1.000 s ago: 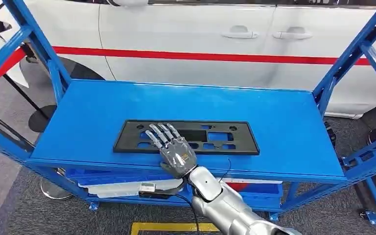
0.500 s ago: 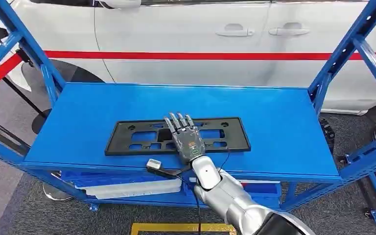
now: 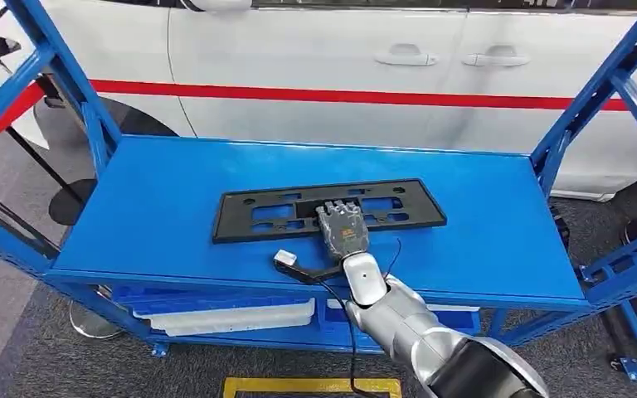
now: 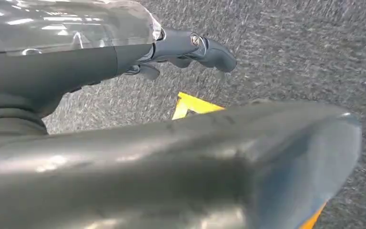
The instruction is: Take the parts from the cabinet and place them on the table.
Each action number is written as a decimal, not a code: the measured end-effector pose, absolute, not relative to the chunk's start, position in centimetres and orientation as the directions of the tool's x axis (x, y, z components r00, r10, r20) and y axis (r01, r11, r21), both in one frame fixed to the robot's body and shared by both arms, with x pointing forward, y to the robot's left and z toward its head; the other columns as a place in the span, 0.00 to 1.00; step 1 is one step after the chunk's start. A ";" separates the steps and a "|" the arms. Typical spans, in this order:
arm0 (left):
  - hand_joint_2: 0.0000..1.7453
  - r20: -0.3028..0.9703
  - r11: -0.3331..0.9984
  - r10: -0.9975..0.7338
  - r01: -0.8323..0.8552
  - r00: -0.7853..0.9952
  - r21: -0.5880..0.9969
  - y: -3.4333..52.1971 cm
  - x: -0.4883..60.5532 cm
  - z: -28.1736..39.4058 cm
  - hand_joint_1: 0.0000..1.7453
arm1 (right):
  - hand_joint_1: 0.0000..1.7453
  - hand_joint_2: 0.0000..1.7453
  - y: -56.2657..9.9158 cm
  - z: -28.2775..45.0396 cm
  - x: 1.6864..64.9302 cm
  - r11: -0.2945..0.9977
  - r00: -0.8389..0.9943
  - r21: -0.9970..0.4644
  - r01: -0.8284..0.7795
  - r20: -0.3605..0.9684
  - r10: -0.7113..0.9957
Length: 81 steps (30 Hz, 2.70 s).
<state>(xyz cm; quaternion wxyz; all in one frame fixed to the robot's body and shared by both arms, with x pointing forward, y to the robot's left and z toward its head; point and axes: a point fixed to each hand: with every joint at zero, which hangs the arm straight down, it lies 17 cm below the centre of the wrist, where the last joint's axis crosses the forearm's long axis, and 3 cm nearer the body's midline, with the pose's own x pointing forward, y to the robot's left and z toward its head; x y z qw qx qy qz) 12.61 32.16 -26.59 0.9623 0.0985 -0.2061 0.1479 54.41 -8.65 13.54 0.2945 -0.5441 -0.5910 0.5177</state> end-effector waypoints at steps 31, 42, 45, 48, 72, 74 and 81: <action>1.00 0.515 0.928 0.274 -0.364 0.813 0.082 32.5 14.1 -25.8 0.00 | 1.00 1.00 -5.1 23.6 50.2 0.432 -0.588 -0.801 0.414 0.127 0.799; 1.00 0.565 0.920 0.313 -0.392 0.764 0.021 32.1 15.0 -25.1 0.00 | 1.00 1.00 -9.7 35.1 40.4 0.963 -0.770 0.072 -0.260 0.587 -0.252; 1.00 0.578 0.923 0.282 -0.382 0.766 0.054 32.5 15.1 -25.0 0.00 | 1.00 1.00 -8.2 39.0 34.4 0.832 -0.715 0.093 -0.547 0.466 -0.522; 1.00 0.596 0.931 0.238 -0.355 0.767 0.085 32.9 15.5 -24.8 0.00 | 1.00 1.00 -9.2 41.3 31.2 0.652 -0.561 0.177 -0.737 0.378 -0.737; 1.00 0.593 0.960 0.200 -0.276 0.780 0.039 32.0 17.3 -24.5 0.00 | 1.00 1.00 -6.3 37.0 26.0 0.550 -0.509 -0.079 -0.832 0.504 -0.698; 1.00 0.591 0.964 0.191 -0.265 0.784 0.040 31.9 17.3 -24.6 0.00 | 1.00 1.00 -5.8 36.3 26.2 0.618 -0.588 -0.138 -0.774 0.516 -0.623; 1.00 0.579 0.966 0.169 -0.250 0.798 0.063 32.6 16.4 -24.8 0.00 | 1.00 1.00 -5.6 36.2 25.3 0.741 -0.751 -0.260 -0.619 0.470 -0.463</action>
